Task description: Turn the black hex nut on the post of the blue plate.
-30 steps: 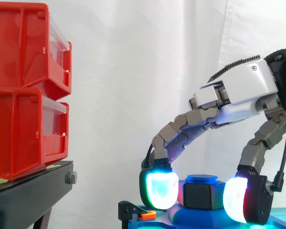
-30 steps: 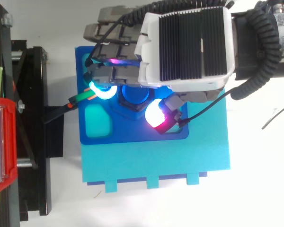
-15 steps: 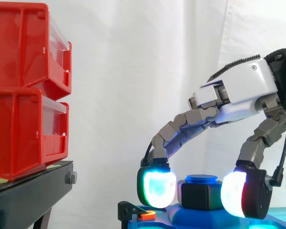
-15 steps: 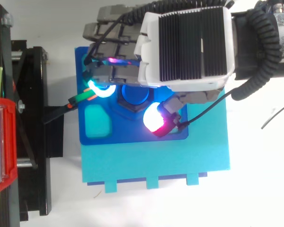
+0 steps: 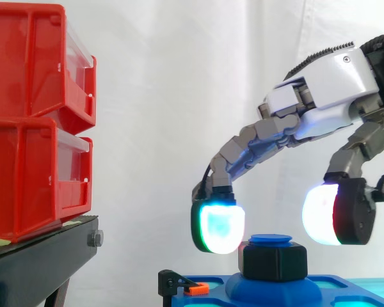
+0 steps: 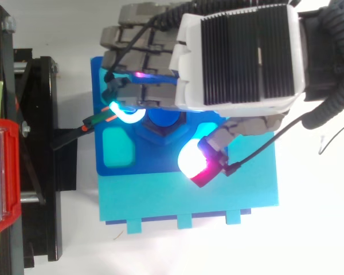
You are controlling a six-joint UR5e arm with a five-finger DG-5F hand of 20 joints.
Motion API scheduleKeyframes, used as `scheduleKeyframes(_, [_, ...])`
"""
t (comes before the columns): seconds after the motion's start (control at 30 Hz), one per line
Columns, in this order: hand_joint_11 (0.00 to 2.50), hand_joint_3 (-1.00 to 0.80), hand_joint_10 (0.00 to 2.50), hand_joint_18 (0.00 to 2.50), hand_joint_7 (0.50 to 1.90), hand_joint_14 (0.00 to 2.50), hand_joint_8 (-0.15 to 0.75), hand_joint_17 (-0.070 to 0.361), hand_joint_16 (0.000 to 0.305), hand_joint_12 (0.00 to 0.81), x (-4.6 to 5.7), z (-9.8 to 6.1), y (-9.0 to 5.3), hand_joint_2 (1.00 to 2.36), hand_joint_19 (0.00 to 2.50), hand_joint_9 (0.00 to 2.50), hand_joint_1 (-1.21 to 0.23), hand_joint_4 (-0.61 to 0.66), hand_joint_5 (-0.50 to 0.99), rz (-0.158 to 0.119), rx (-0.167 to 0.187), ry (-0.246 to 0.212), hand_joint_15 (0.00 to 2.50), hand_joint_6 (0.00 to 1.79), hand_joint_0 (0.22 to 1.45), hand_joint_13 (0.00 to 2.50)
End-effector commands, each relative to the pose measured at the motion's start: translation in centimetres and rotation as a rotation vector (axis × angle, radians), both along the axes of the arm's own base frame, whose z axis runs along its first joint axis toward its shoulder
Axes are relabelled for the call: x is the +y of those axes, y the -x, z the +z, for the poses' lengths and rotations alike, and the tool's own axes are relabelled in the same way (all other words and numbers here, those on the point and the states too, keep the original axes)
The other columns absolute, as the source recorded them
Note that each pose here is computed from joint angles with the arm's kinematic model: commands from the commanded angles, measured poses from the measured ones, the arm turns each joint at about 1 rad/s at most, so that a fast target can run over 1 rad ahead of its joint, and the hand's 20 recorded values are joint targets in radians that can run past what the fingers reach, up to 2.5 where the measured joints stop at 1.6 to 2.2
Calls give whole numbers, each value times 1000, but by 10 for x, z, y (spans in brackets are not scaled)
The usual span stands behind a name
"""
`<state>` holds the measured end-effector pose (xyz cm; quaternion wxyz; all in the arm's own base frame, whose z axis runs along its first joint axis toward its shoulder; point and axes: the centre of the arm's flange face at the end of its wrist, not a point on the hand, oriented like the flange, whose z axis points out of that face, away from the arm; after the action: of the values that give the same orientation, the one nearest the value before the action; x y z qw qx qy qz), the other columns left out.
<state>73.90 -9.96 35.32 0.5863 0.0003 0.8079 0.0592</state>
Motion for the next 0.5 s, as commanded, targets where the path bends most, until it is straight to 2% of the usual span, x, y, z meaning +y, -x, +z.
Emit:
scheduleKeyframes(0.0, [220,-500,6,112,802,0,267,149,66,416,0,9,8,1000,89,230,-594,171,-272,1,25,0,51,502,404,198])
scheduleKeyframes(0.1, [213,-500,6,109,799,0,268,149,66,416,-7,23,17,1000,81,233,-586,175,-269,-9,33,0,44,502,404,197])
scheduleKeyframes(0.2, [204,-500,5,106,793,1,269,149,66,417,-8,31,27,1000,90,235,-584,186,-261,-11,49,4,44,502,403,195])
scheduleKeyframes(0.3, [195,-500,5,93,793,2,270,148,66,417,-10,39,44,1000,84,236,-569,189,-258,-13,69,2,38,502,405,188])
scheduleKeyframes(0.33, [195,-500,5,93,794,0,270,149,66,416,-8,42,55,1000,85,236,-569,190,-257,-14,77,4,38,502,405,185])
scheduleKeyframes(0.37, [196,-500,5,88,793,2,271,149,66,416,-8,42,55,1000,85,241,-568,191,-256,-14,77,4,41,502,405,181])
scheduleKeyframes(0.47, [193,-500,5,79,786,1,270,148,66,415,-9,49,69,1000,81,241,-563,197,-251,-41,67,-2,35,502,407,178])
